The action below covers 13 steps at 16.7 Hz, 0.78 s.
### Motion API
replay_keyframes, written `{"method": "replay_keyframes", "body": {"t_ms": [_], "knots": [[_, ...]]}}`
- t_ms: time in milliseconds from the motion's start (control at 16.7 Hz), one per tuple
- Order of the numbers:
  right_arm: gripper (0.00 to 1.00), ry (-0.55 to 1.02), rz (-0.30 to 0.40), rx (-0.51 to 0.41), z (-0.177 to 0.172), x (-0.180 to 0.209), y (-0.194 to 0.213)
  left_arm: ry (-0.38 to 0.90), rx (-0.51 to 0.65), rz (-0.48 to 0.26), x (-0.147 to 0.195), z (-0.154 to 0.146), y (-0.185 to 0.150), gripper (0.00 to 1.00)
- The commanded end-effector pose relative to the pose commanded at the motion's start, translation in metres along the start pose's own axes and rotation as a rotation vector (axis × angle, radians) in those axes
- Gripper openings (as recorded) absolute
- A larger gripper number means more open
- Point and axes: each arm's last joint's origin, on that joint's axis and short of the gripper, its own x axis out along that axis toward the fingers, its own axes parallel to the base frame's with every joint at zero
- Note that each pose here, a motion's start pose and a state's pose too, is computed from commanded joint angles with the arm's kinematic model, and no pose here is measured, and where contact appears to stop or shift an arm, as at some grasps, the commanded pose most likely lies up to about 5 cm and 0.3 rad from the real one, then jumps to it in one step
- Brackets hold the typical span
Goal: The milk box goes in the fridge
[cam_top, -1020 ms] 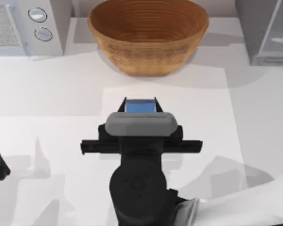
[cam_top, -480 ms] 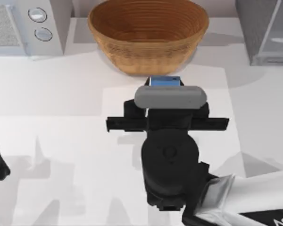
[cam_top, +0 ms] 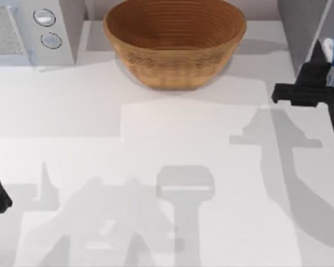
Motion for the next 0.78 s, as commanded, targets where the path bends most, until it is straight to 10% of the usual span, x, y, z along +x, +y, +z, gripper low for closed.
{"method": "replay_keyframes", "body": {"t_ms": [780], "knots": [[0.0, -0.028, 0.049, -0.032, -0.07, -0.083, -0.14, 0.0, 0.0, 0.0, 0.0, 0.0, 0.0, 1.0]]}}
